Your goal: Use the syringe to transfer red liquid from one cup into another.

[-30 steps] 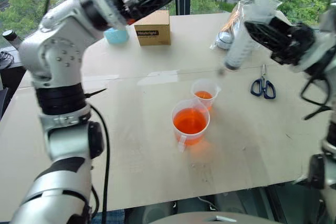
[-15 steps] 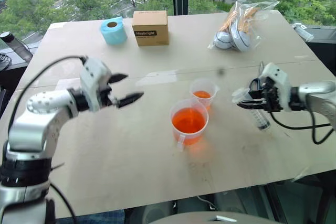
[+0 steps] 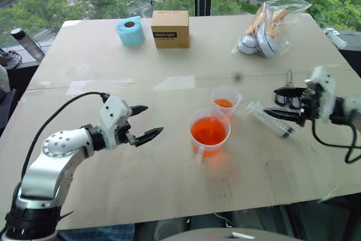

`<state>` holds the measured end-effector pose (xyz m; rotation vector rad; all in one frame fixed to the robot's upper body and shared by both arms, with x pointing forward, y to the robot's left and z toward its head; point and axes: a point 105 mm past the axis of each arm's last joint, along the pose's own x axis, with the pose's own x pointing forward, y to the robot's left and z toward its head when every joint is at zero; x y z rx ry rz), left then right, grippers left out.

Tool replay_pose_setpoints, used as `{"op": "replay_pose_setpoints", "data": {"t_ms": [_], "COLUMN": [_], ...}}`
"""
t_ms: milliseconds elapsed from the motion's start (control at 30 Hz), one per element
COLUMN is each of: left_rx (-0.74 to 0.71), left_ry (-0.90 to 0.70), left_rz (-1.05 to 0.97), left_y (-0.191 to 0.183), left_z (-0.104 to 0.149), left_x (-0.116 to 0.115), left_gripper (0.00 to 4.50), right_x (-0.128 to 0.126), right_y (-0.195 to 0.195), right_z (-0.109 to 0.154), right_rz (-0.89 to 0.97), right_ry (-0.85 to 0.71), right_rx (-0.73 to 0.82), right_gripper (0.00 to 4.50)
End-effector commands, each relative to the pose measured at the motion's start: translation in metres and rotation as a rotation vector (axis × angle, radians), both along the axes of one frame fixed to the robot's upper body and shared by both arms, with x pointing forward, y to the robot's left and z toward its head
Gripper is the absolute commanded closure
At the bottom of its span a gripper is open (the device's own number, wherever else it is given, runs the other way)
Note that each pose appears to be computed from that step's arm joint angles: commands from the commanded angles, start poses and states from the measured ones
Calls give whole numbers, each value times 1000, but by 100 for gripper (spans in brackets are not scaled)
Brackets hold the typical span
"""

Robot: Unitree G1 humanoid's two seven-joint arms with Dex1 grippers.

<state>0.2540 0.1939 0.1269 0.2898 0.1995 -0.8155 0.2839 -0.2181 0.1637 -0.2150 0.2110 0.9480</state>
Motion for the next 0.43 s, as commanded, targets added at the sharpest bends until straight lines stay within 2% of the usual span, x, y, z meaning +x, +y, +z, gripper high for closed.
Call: {"op": "replay_pose_setpoints", "data": {"t_ms": [33, 200, 367, 433], "left_rx": [-3, 12, 2, -2], "left_ry": [-85, -27, 4, 17], "left_rz": [62, 142, 165, 169], "left_y": [-1, 10, 9, 8], "left_z": [2, -30, -44, -48], "left_x": [-7, -27, -39, -44], "left_gripper": [0, 0, 0, 0], "right_x": [-20, -54, -63, -62], "right_y": [-38, -74, -83, -82], "right_z": [-9, -59, -79, -81], "right_rz": [-87, -179, -187, -200], "right_ry": [-105, -45, -44, -51], "right_rx": [-36, -87, -113, -72], "right_gripper": [3, 3, 3, 3]}}
